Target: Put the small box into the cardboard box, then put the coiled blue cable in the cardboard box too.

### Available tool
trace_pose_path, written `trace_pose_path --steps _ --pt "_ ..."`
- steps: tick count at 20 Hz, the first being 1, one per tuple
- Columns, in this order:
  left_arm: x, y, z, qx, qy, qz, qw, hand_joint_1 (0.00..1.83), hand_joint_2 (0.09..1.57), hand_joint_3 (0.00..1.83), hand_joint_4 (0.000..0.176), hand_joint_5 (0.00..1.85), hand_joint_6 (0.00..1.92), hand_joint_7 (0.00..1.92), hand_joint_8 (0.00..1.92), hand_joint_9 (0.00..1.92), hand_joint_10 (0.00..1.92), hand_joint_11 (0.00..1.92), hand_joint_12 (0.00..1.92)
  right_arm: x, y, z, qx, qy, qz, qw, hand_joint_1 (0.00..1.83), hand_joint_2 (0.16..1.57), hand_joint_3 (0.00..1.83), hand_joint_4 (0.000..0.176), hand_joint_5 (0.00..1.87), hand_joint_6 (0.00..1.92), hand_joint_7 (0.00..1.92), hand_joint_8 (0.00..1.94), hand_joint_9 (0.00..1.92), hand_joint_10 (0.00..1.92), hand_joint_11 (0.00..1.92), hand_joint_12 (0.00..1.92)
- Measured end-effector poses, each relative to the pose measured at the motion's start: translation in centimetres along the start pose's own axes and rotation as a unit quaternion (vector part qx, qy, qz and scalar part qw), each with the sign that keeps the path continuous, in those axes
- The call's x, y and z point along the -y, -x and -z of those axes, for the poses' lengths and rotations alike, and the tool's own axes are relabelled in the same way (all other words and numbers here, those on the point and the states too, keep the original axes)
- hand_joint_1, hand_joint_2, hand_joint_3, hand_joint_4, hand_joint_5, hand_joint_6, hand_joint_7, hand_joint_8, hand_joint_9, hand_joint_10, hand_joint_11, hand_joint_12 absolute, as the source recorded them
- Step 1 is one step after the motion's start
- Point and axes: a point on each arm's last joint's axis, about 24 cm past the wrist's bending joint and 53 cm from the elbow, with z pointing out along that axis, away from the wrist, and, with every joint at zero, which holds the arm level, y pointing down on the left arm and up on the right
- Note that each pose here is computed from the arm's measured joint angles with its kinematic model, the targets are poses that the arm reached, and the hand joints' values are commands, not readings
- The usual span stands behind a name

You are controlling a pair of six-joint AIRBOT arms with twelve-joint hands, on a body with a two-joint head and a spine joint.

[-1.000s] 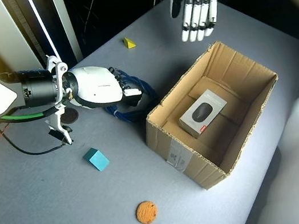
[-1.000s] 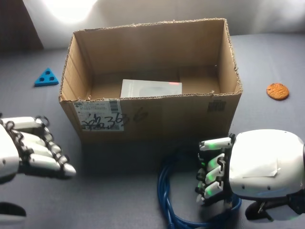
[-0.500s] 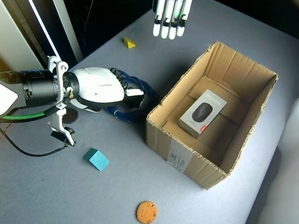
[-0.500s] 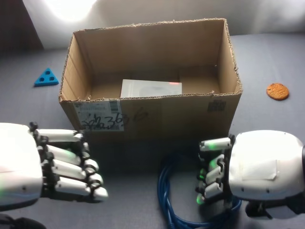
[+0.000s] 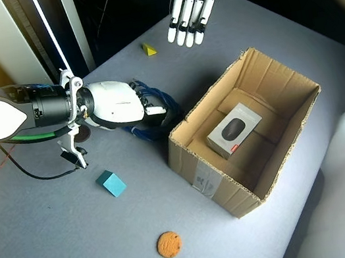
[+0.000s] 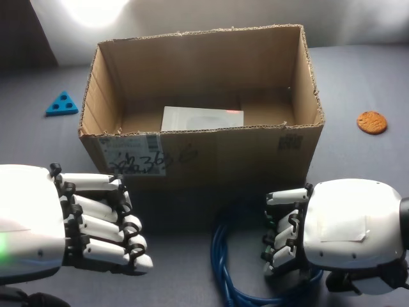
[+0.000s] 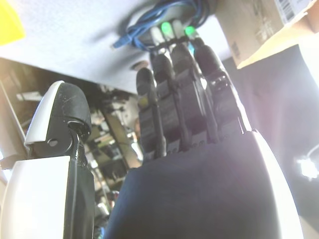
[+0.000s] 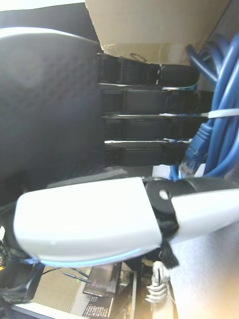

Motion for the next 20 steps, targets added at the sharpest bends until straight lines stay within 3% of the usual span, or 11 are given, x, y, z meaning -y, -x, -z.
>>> trace_pose_path --steps 13,16,17,18,19,20 --pt "1.1 0.1 -1.4 0.007 -0.025 0.003 0.9996 0.75 1.27 0.0 0.0 0.48 0.01 0.5 0.01 0.45 0.01 0.0 0.99 -0.2 -0.2 0.0 0.004 0.004 0.003 1.0 1.21 1.02 0.0 0.0 0.74 0.0 0.75 0.01 0.66 0.04 0.02 1.32" --pt "1.0 0.6 -1.4 0.014 -0.025 0.003 0.9996 0.71 1.29 0.01 0.0 0.47 0.0 0.49 0.0 0.45 0.0 0.0 1.0 -0.2 -0.1 0.0 0.004 0.004 0.003 1.0 1.22 1.05 0.01 0.0 0.86 0.04 0.89 0.04 0.78 0.1 0.13 1.31" --pt "1.0 0.6 -1.4 0.014 -0.024 0.002 0.9996 0.72 1.29 0.0 0.0 0.48 0.01 0.51 0.01 0.47 0.01 0.0 1.02 -0.2 0.0 0.0 0.006 0.004 0.001 1.0 1.23 1.09 0.01 0.0 0.93 0.81 1.03 0.71 0.93 0.15 0.24 1.28" --pt "1.0 0.5 -1.4 0.012 -0.025 0.0 0.9996 0.72 1.29 0.0 0.0 0.49 0.0 0.5 0.0 0.46 0.0 0.0 1.01 -0.2 0.1 0.0 0.007 0.004 0.0 1.0 1.21 1.13 0.01 0.0 0.86 1.1 0.99 0.95 1.0 0.2 0.29 1.29" --pt "1.0 0.4 -1.4 0.011 -0.025 0.0 0.9996 0.71 1.29 0.0 0.0 0.47 0.0 0.48 0.0 0.45 0.0 0.0 0.99 -0.4 0.2 -0.1 0.011 0.007 -0.001 0.9999 1.35 1.11 0.0 0.0 0.91 1.07 1.07 0.83 0.93 0.95 0.46 1.25" --pt "1.0 0.4 -1.4 0.011 -0.025 0.0 0.9996 0.73 1.29 0.0 0.0 0.49 0.01 0.5 0.01 0.46 0.01 0.0 1.02 -0.3 0.3 -0.1 0.01 0.006 0.002 0.9999 1.38 1.09 0.0 0.0 0.92 1.05 1.09 0.8 0.93 1.07 0.57 1.21"
